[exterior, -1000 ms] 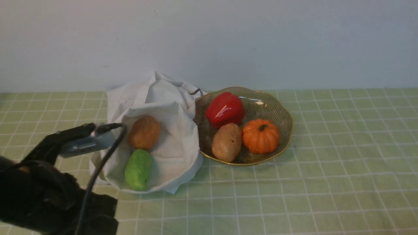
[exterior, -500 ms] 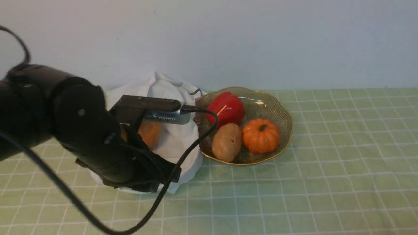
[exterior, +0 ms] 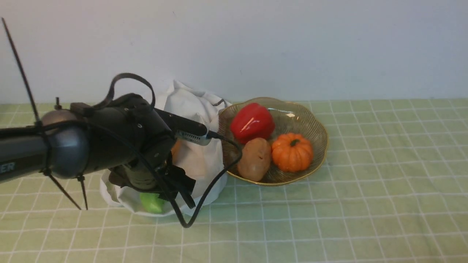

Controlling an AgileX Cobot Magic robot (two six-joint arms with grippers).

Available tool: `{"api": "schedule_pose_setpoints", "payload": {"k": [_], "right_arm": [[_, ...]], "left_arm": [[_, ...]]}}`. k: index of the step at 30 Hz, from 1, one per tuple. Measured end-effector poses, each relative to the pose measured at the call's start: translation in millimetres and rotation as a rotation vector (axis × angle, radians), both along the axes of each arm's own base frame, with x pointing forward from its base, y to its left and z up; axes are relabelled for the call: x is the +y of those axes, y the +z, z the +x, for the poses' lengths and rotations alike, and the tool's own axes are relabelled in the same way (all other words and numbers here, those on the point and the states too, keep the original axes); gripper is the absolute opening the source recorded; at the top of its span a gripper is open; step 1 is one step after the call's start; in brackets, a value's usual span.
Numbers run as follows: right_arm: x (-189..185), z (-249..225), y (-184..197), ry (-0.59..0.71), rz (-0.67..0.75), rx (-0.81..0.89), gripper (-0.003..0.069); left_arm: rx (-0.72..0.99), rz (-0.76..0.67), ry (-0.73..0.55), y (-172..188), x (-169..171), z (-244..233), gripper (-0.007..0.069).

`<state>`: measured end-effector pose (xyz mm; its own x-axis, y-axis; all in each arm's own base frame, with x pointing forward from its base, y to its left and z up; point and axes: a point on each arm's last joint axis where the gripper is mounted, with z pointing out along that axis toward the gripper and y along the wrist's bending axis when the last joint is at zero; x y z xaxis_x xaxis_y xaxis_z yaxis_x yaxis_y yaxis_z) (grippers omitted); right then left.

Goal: Take vegetables from bag on green coffee tablecloth place on plate.
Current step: 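Reach into the cloth bag and grasp the green cucumber with the left gripper, then place the green vegetable from the bag onto the plate with the left gripper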

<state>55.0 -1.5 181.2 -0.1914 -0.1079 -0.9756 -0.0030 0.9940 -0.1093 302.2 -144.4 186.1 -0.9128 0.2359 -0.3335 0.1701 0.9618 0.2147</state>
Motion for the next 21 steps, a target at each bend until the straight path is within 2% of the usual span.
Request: {"api": "schedule_pose_setpoints", "payload": {"k": [6,8,14,18,21], "right_arm": [[0,0,0,0.0,0.0,0.0,-0.0015],[0,0,0,0.0,0.0,0.0,-0.0015],[0,0,0,0.0,0.0,0.0,-0.0015],[0,0,0,0.0,0.0,0.0,-0.0015],[0,0,0,0.0,0.0,0.0,-0.0015]], "left_arm": [[0.029,0.015,-0.009,-18,-3,4,0.0471],[0.047,0.028,-0.011,-25,-3,6,0.0394],[0.067,-0.011,-0.002,-21,-7,1,0.0394],[0.091,-0.045,-0.082,9,-16,-19,0.0394],[0.102,-0.078,-0.105,59,-16,-36,0.0394]]}}
